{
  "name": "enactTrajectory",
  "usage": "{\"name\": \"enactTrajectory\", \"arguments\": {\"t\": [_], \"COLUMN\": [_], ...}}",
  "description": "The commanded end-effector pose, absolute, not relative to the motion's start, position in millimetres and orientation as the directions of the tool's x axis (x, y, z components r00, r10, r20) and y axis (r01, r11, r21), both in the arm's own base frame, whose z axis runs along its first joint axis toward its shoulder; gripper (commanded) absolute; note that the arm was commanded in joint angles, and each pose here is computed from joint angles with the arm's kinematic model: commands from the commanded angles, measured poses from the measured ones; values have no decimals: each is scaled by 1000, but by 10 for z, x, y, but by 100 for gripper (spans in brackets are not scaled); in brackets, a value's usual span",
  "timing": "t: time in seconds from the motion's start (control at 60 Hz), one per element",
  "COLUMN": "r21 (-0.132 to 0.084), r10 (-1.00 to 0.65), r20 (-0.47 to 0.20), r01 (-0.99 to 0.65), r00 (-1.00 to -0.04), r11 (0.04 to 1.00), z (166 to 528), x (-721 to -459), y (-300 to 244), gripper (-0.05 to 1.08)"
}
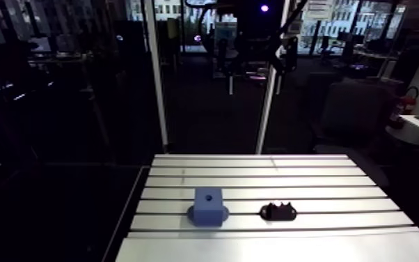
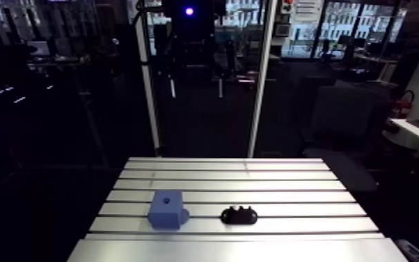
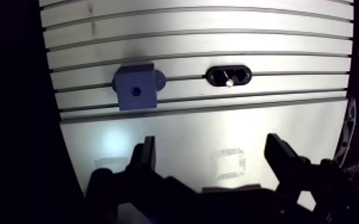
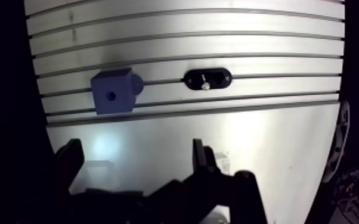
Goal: Pick up the M10 bolt and insert it into the hex recess until seated.
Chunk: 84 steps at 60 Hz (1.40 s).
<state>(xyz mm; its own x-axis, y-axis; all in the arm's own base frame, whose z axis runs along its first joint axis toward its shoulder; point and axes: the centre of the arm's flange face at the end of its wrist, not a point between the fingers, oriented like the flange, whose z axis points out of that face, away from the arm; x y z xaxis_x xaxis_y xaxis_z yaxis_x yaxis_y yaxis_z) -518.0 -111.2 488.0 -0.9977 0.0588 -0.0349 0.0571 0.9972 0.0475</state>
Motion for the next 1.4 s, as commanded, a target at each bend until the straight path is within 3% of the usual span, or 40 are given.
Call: {"name": "enactTrajectory", "arguments": {"t": [0.017,0.75,0.95,1.217,1.4], "r21": [48,49,55,55,72], "r10": [-19,-16,-85,-115,-150], "r20": [-38,-41,28,25,100], "r01": [-21,-18,-84,-113,-144], "r00": [-999,-999,-996,-993,-984], "r11": [999,999,995,992,987], "z": [4809,4785,4760,4465,4274], "x": [-5245,-5232,-5284,-5263,-5298], "y": [-1301,-1291,-1282,-1193,-1122], "gripper": [0,0,0,0,0]}}
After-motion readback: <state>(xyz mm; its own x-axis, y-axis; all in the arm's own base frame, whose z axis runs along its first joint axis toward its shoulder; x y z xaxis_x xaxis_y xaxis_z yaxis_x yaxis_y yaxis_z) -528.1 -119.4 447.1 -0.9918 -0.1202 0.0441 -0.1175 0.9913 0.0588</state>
